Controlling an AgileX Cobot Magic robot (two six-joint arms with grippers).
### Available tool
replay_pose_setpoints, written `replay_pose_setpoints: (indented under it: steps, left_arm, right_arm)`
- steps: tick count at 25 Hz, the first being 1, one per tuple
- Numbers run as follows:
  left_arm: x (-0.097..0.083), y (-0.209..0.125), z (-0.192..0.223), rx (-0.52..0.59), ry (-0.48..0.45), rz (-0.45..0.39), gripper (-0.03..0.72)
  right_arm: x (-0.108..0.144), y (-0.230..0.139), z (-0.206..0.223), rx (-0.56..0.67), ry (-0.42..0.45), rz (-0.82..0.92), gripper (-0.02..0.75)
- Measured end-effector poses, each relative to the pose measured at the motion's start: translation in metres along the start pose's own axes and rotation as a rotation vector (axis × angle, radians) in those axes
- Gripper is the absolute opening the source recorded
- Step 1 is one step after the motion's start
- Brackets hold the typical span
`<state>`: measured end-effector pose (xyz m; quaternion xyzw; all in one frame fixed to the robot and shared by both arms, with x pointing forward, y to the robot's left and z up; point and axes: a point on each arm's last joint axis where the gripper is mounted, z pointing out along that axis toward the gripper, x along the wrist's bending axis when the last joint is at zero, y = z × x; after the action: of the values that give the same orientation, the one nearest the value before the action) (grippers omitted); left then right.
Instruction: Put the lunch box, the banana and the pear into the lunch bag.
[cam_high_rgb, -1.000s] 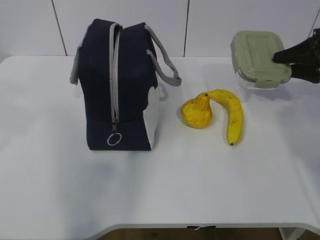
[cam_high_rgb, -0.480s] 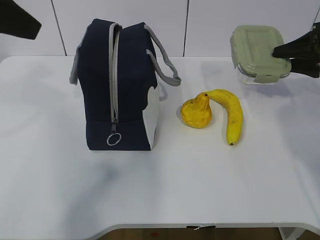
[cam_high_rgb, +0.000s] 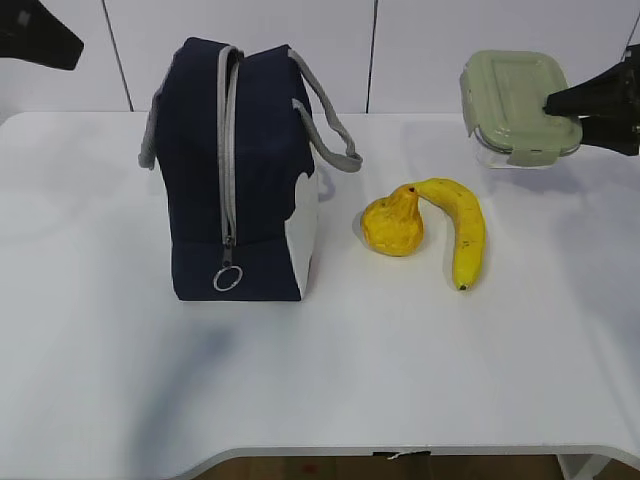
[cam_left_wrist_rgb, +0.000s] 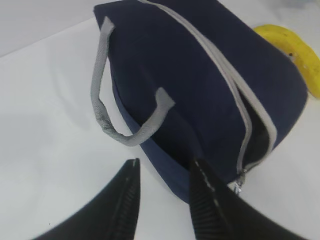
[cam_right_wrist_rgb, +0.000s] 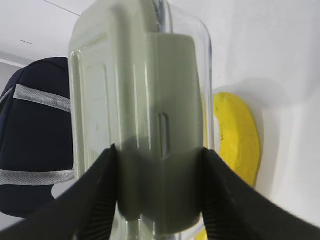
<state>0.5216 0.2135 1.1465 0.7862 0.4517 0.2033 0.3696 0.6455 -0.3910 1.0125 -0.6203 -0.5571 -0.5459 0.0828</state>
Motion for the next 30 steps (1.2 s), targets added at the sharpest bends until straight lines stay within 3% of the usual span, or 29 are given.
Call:
replay_pose_setpoints:
  steps: [11, 15, 20, 30]
  left_arm:
    - [0.036, 0.025, 0.070, -0.001, -0.035, -0.130, 0.258]
    - [0.037, 0.035, 0.089, -0.001, -0.118, -0.148, 0.265]
    - [0.035, 0.038, 0.107, 0.023, -0.209, -0.185, 0.355]
    - [0.036, 0.031, 0.127, 0.058, -0.245, -0.223, 0.386]
  right_arm:
    - [0.004, 0.001, -0.001, -0.001, 0.002, -0.005, 0.360]
    - [0.008, -0.001, 0.005, 0.012, 0.009, -0.014, 0.360]
    - [0.010, -0.002, 0.007, 0.024, 0.010, -0.020, 0.360]
    - [0.017, -0.005, 0.018, 0.053, 0.023, -0.033, 0.360]
